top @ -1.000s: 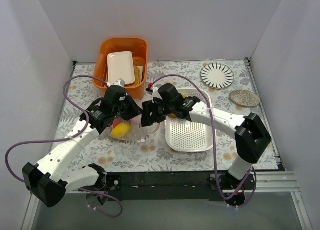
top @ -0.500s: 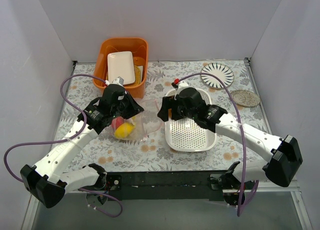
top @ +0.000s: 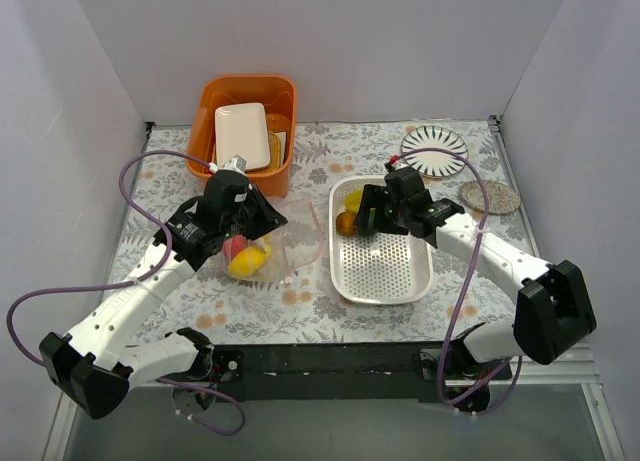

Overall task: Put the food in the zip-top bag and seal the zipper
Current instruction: Place the fake vegetable in the zipper food storage bag, then pick up the fake fruit from the bin.

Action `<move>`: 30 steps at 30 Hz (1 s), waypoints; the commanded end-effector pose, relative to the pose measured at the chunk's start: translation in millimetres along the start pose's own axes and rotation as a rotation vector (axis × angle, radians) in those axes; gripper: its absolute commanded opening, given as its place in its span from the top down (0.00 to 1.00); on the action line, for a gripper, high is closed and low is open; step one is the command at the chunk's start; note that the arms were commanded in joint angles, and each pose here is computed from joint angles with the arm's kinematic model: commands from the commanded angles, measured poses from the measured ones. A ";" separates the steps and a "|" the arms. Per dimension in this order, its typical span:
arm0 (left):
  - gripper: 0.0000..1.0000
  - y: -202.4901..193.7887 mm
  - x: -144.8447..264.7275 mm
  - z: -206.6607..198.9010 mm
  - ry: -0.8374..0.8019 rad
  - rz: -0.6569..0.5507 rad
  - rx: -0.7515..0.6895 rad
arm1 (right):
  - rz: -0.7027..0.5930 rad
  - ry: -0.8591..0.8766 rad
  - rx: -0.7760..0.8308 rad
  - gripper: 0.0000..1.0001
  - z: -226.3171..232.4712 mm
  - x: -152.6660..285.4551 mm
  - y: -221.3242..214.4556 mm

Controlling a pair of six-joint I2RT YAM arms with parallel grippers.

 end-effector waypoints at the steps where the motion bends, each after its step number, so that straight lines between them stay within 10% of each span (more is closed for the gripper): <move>1: 0.99 3.8 8.0 -2.8 -0.019 -0.033 0.008 | 0.035 0.019 -0.018 0.16 2.8 -10.4 1.7; 30: 1.00 2.3 12.4 -1.5 -0.028 -0.045 0.012 | 0.063 -0.146 -0.022 0.24 -32.5 -69.3 35.5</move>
Point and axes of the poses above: each gripper's point midway between its finger pads, its own x axis back along the fingers, its own z axis along the line the jaws close on, y = z × x, the point moved 4 cm from there along x, back along the fingers, and after that the axes turned 10 degrees about -x, right-handed, at the moved point
